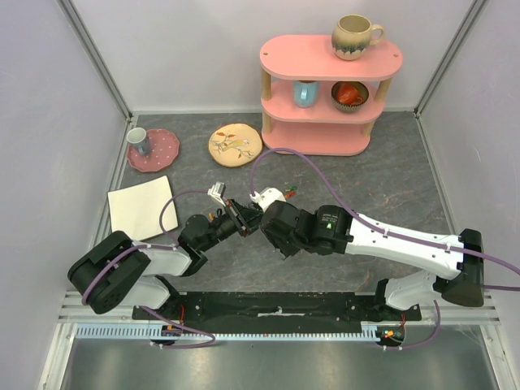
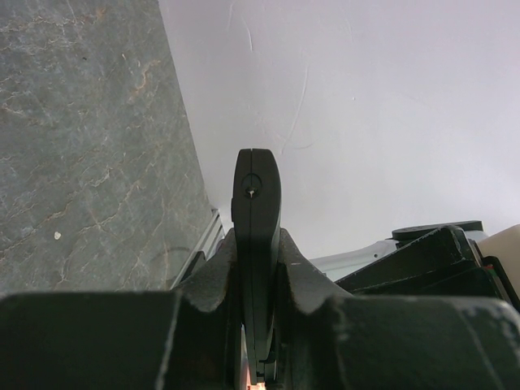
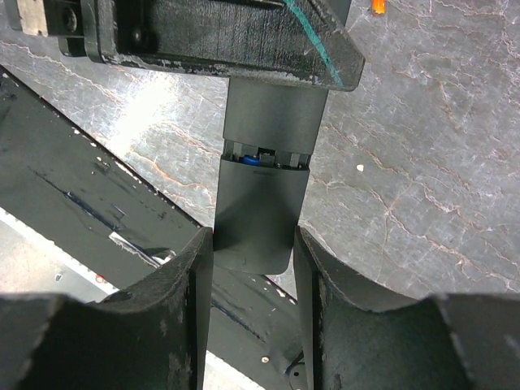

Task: Load the batteries into the remote control
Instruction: Load the battery cover into the remote control.

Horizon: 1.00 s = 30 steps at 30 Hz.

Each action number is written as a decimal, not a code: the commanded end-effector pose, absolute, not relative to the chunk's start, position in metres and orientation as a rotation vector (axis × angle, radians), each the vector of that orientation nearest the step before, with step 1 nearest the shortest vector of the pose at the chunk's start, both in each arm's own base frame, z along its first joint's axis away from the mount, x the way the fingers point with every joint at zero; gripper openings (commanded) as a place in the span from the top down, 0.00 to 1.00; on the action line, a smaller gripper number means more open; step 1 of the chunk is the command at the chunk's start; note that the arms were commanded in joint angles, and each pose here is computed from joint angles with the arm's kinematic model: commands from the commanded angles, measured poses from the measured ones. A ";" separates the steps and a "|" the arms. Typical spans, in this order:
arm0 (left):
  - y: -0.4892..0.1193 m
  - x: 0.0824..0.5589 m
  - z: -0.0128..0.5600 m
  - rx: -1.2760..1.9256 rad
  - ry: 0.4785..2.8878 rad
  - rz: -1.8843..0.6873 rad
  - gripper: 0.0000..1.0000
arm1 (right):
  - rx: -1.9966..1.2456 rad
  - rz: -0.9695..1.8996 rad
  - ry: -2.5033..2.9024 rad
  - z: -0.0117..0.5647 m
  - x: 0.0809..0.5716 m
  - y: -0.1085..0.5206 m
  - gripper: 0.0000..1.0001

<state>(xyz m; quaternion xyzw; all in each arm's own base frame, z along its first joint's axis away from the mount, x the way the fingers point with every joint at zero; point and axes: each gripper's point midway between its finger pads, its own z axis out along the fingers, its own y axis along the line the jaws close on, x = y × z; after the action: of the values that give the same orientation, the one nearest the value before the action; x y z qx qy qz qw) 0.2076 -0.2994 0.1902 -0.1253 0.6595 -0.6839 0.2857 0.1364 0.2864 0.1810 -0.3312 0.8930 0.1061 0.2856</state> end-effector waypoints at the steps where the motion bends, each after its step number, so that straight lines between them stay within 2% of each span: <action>1: -0.301 0.208 0.218 -0.319 1.672 -1.884 0.98 | -0.871 0.283 2.374 0.180 0.139 0.290 0.75; 30: -0.301 0.203 0.235 -0.290 1.643 -1.913 0.98 | -0.900 0.280 2.405 0.164 0.133 0.290 0.74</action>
<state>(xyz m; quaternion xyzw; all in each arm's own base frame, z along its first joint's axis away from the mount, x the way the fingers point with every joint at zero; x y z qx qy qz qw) 0.2054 -0.2986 0.1827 -0.1325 0.6762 -0.6705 0.2751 0.1358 0.2892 0.1701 -0.3334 0.8938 0.1051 0.2811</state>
